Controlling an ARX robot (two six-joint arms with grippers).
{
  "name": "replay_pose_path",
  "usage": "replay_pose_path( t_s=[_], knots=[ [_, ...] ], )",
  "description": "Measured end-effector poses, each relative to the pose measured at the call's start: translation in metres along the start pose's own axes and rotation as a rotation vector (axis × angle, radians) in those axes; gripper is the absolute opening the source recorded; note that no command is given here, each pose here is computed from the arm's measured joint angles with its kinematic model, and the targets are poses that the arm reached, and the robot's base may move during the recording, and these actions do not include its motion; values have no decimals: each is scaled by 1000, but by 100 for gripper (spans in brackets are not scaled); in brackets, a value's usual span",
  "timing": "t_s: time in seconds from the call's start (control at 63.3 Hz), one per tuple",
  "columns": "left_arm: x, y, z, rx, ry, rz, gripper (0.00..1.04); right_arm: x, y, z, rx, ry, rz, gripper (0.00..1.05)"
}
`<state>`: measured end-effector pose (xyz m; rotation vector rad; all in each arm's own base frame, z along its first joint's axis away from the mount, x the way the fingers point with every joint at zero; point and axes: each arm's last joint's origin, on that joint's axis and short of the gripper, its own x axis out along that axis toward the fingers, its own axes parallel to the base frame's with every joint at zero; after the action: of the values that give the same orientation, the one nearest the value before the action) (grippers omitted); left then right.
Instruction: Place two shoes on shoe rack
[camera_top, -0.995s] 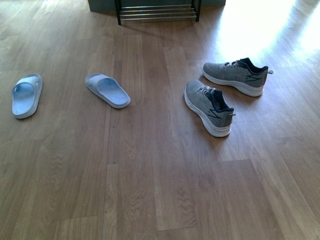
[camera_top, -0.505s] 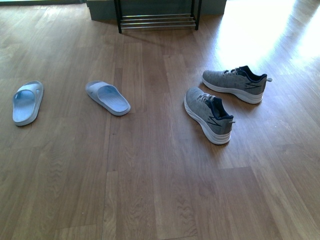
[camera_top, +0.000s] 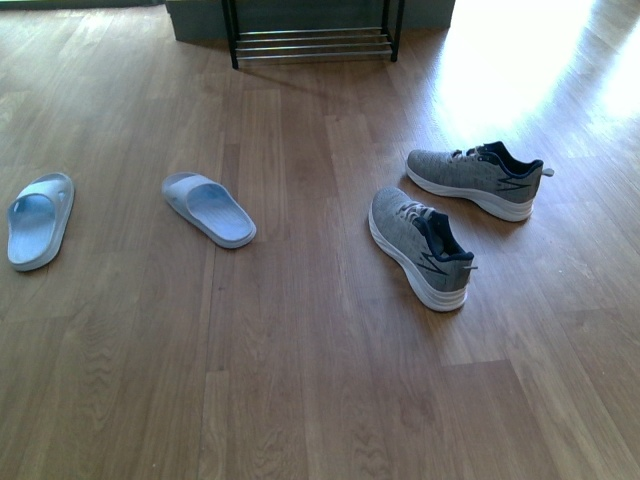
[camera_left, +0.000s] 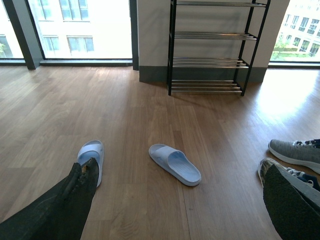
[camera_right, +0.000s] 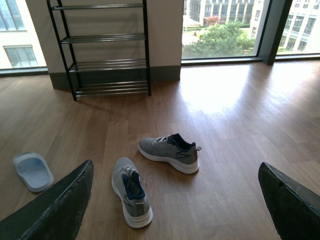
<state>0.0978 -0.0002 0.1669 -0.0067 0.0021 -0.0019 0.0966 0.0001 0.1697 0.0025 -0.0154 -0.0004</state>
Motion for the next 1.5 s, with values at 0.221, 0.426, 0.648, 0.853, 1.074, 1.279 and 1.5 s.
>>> replay_pose_path(
  t_s=[0.221,0.426,0.648,0.853,1.074,1.279,1.5],
  knots=[
    [0,0,0,0,0,0,95,0,0,0,0,0,0,96],
    [0,0,0,0,0,0,95,0,0,0,0,0,0,96],
    [0,0,0,0,0,0,95,0,0,0,0,0,0,96],
    [0,0,0,0,0,0,95,0,0,0,0,0,0,96],
    [0,0,0,0,0,0,95,0,0,0,0,0,0,96],
    [0,0,0,0,0,0,95,2,0,-1,35,22,103,96],
    [0,0,0,0,0,0,95,71,-1,10,67,251,268,96]
  ],
)
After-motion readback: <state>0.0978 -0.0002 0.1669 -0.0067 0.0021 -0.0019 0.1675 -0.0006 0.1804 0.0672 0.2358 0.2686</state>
